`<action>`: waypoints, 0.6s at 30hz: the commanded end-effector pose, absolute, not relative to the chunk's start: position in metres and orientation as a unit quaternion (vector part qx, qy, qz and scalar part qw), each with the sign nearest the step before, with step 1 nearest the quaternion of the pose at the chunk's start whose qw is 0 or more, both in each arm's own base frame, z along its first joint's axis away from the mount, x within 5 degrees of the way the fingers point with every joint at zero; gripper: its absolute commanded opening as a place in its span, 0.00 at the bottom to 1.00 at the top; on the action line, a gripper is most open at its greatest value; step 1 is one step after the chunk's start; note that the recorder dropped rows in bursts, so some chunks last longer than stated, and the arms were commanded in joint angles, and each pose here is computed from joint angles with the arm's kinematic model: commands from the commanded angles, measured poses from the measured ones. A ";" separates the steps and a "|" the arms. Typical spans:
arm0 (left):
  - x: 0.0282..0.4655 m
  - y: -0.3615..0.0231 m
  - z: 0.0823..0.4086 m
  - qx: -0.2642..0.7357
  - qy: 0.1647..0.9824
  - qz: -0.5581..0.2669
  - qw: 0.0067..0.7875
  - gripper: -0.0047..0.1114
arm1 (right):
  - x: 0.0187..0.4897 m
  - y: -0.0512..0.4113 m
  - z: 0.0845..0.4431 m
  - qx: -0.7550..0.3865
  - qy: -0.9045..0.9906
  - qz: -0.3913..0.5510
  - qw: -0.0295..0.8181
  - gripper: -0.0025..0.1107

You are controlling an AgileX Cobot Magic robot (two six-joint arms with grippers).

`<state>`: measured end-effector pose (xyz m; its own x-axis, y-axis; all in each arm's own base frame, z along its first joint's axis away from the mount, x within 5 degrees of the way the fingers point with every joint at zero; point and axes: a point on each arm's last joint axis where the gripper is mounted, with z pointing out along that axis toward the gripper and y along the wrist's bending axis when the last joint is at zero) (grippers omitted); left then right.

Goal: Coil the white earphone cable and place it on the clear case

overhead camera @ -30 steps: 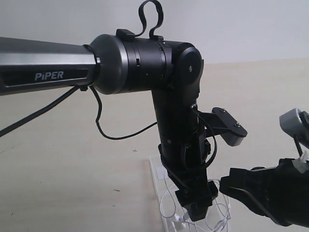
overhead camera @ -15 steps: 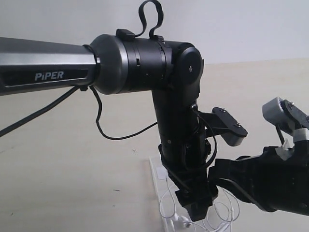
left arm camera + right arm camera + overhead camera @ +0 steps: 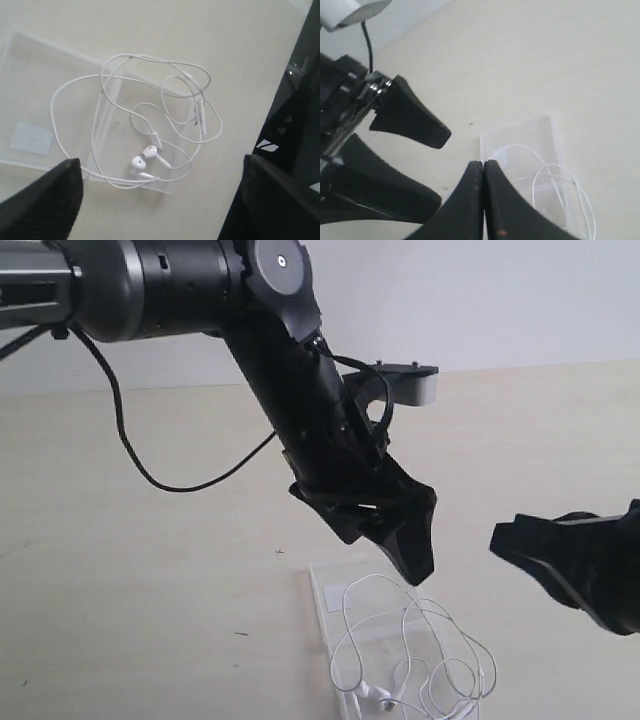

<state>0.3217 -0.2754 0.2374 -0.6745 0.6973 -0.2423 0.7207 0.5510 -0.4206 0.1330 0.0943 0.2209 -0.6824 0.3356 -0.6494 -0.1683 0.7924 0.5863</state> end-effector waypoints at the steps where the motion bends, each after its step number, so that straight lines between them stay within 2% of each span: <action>1: 0.315 -0.261 0.257 0.384 0.887 -0.254 0.037 0.75 | 0.131 0.078 0.232 0.076 0.841 0.289 0.451 0.02; 8: 0.291 -0.248 0.265 0.353 0.897 -0.266 0.017 0.75 | 0.125 0.069 0.243 0.044 0.823 0.264 0.501 0.02; 18: 0.242 -0.227 0.285 0.358 0.873 -0.329 0.025 0.75 | 0.122 0.067 0.247 0.046 0.815 0.271 0.510 0.02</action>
<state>0.2548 -0.2314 0.2763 -0.7469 0.6242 -0.2292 0.6338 0.5641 -0.5292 0.1227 0.0686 0.2476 -0.4849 0.3581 -0.7979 -0.2028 0.8414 0.5009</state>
